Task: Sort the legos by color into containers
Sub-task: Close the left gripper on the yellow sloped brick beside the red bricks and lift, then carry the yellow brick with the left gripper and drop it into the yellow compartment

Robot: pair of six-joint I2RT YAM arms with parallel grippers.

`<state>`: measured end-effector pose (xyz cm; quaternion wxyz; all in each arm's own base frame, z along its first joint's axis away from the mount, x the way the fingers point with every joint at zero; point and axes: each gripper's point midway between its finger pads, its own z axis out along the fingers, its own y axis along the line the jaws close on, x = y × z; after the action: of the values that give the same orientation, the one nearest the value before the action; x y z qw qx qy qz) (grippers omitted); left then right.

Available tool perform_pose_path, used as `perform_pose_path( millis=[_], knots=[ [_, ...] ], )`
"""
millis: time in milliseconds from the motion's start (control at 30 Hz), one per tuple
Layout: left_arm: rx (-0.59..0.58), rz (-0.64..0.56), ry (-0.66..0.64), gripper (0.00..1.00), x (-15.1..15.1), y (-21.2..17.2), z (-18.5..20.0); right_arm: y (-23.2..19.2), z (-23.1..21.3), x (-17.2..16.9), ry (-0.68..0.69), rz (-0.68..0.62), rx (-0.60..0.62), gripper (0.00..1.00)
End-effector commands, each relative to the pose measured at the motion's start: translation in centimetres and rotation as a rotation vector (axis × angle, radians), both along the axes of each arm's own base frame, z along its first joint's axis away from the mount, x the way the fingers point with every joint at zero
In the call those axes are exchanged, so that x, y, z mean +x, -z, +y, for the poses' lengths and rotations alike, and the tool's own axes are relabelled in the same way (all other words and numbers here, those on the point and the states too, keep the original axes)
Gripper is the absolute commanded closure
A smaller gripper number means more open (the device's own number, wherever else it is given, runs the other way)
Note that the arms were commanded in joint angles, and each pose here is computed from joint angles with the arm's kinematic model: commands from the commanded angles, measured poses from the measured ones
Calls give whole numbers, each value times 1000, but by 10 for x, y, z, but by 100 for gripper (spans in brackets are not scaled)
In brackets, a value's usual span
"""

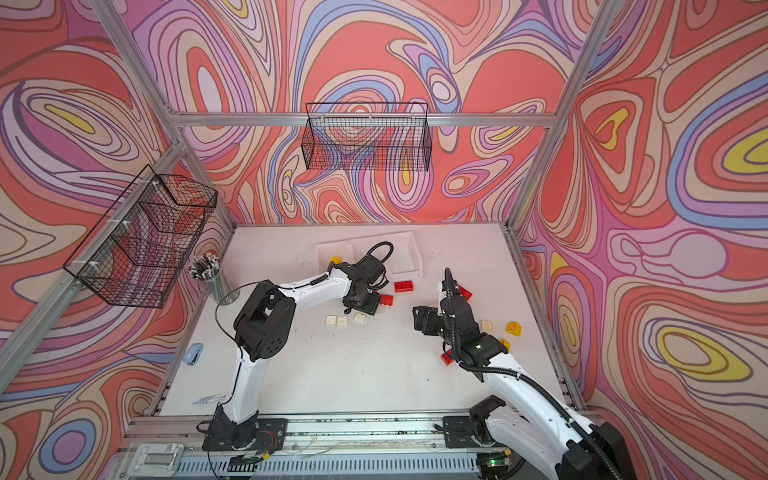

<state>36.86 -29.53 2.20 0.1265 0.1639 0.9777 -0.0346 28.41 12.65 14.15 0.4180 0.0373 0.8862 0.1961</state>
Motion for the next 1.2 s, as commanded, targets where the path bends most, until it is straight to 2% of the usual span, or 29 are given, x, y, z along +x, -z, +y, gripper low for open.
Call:
perform_pose_path(
  millis=[0, 133, 267, 467, 733, 1000, 1167],
  knots=[
    [27, 18, -3, 49, -8, 2, 9, 2, -4, 0, 14, -3, -6, 15],
    [22, 8, -6, 66, -7, -3, 9, 2, -3, 0, 10, -4, -4, 14],
    [10, -16, -9, 72, -5, -16, 9, 1, -2, 0, 6, -4, 0, 14],
    [-16, -51, -18, 74, -3, -38, 8, 0, -1, 0, 4, -3, 3, 15],
    [-31, -154, -24, 74, 11, -89, 16, -3, 0, 0, -3, -5, 10, 15],
    [-47, -213, -126, 74, 48, -123, 61, -3, 1, -3, -8, -6, 16, 15],
    [-33, -240, -179, 74, 79, -130, 85, -1, 3, -2, -16, -2, 22, 15]
  ],
)
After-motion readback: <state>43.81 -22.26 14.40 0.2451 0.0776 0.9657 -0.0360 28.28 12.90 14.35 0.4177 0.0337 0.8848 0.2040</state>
